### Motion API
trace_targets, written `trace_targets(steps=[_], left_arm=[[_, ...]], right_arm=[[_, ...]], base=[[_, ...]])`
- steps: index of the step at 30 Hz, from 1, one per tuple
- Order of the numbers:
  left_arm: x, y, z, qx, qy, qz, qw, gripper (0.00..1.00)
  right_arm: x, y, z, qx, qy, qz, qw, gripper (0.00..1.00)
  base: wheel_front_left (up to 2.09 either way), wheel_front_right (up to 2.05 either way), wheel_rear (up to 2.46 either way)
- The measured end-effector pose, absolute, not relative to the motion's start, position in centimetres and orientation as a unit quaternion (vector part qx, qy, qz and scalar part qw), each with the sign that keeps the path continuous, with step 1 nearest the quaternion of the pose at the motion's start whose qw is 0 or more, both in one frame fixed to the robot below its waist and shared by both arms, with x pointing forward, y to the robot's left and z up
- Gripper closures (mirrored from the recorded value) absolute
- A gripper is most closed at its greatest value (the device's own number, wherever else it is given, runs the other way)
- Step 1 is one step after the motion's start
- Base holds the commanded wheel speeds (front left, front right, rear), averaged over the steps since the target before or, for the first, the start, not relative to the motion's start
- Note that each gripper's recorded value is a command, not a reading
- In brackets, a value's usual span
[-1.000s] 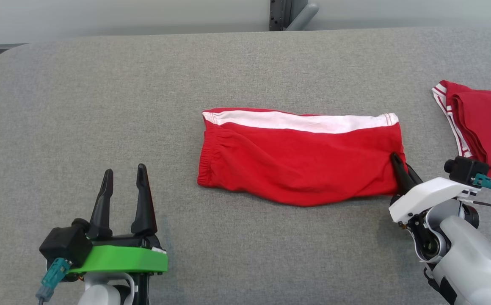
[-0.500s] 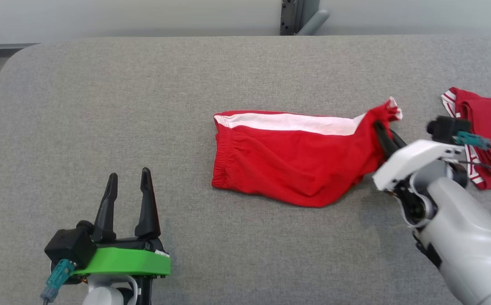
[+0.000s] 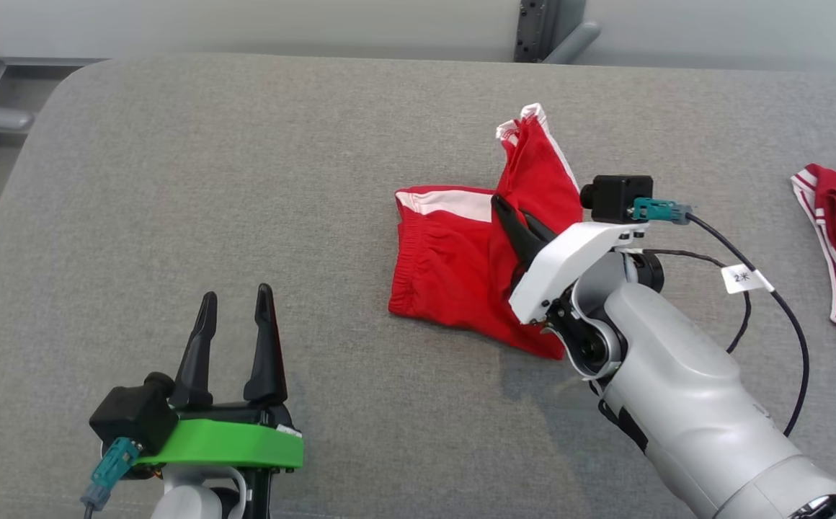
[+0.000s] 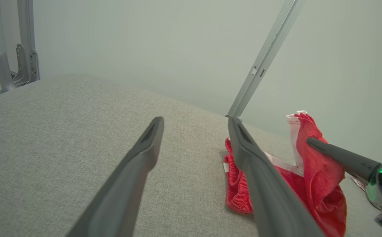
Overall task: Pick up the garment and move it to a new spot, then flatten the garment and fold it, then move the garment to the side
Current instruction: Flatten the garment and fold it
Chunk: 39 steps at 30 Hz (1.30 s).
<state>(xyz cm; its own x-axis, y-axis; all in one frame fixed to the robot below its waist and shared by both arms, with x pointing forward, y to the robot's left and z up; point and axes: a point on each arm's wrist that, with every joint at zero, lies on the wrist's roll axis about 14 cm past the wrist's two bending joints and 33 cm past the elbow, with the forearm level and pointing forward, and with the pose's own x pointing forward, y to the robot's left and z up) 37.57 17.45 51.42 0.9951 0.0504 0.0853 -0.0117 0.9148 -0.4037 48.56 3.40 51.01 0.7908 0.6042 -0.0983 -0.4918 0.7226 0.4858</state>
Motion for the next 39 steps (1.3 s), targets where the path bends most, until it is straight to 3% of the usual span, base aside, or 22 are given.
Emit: trace_targets(steps=[15,24,25,26,27,39], left_arm=[[36.9,19.3,51.3,-0.205,-0.048,0.045,0.976,0.0],[36.9,19.5,51.4,-0.206,-0.049,0.049,0.976,0.0],[36.9,19.5,51.4,-0.207,-0.05,0.049,0.976,0.0],[36.9,19.6,51.4,-0.208,-0.05,0.051,0.976,0.0],[36.9,19.6,51.4,-0.208,-0.05,0.052,0.975,0.0],[37.5,18.9,51.6,-0.211,-0.052,0.04,0.975,0.0]], right_arm=[[46.1,9.5,48.3,0.209,0.189,0.371,0.885,1.0],[45.7,10.2,46.9,0.178,0.205,0.382,0.883,1.0],[45.6,10.3,46.8,0.178,0.205,0.383,0.883,0.91],[45.5,10.4,46.7,0.176,0.205,0.385,0.882,0.53],[45.4,10.5,46.7,0.173,0.203,0.387,0.883,0.0],[44.6,10.6,47.5,0.168,0.176,0.402,0.883,0.0]], base=[[0.0,0.0,0.0],[0.0,0.0,0.0],[0.0,0.0,0.0],[0.0,0.0,0.0],[0.0,0.0,0.0],[0.0,0.0,0.0]])
